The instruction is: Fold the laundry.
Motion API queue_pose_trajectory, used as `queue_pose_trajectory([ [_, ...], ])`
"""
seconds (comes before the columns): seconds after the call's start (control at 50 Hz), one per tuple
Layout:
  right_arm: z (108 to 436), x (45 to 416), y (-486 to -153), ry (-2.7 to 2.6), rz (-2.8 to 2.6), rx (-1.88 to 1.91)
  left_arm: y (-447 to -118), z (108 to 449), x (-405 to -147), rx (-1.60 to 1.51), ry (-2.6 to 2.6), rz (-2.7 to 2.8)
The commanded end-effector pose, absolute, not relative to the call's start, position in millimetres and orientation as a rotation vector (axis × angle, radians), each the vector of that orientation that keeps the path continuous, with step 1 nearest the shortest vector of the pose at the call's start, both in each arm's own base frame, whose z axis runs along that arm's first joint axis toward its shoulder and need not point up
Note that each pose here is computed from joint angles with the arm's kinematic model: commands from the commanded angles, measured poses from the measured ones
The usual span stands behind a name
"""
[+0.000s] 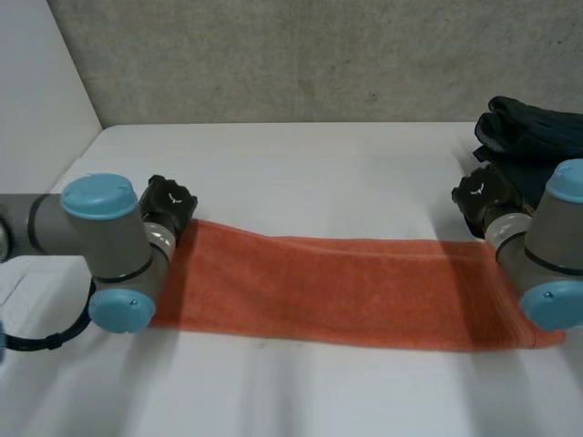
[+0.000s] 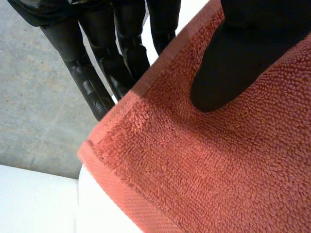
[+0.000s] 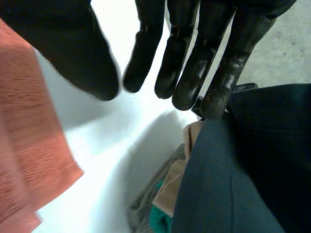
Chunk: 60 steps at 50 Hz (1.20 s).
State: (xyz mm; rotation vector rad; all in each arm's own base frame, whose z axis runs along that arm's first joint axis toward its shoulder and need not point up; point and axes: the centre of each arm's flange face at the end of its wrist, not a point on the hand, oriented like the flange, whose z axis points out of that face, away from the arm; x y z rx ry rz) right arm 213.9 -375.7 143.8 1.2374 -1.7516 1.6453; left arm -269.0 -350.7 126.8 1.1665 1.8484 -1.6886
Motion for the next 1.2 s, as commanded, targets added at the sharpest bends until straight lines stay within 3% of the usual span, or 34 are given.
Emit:
queue_pose_trajectory([
  [0.02,126.9,214.6,-384.1,-1.767,1.634,1.225,-344.4,120.8,-285.4,1.220,1.833,-1.721],
  [0.12,130.8,210.1,-371.0,-1.900,1.652,1.157,-334.2,129.3,-301.7,1.235,1.787,-1.816],
  [0.3,177.6,201.6,-315.4,-2.149,1.774,1.092,-313.5,153.5,-293.6,1.222,1.767,-1.846],
  [0.42,195.7,155.7,-295.6,-2.377,1.666,1.036,-290.9,162.8,-283.2,1.234,1.782,-1.832],
  [0.64,167.2,123.7,-277.8,-2.603,1.507,1.035,-267.6,166.9,-283.1,1.206,1.882,-1.888],
  [0.94,137.4,120.3,-269.1,-2.537,1.525,1.058,-265.8,164.4,-284.0,1.208,1.896,-1.886],
  [1.2,116.9,90.3,-291.2,-2.459,1.472,0.973,-264.0,162.4,-283.6,1.214,1.901,-1.878],
])
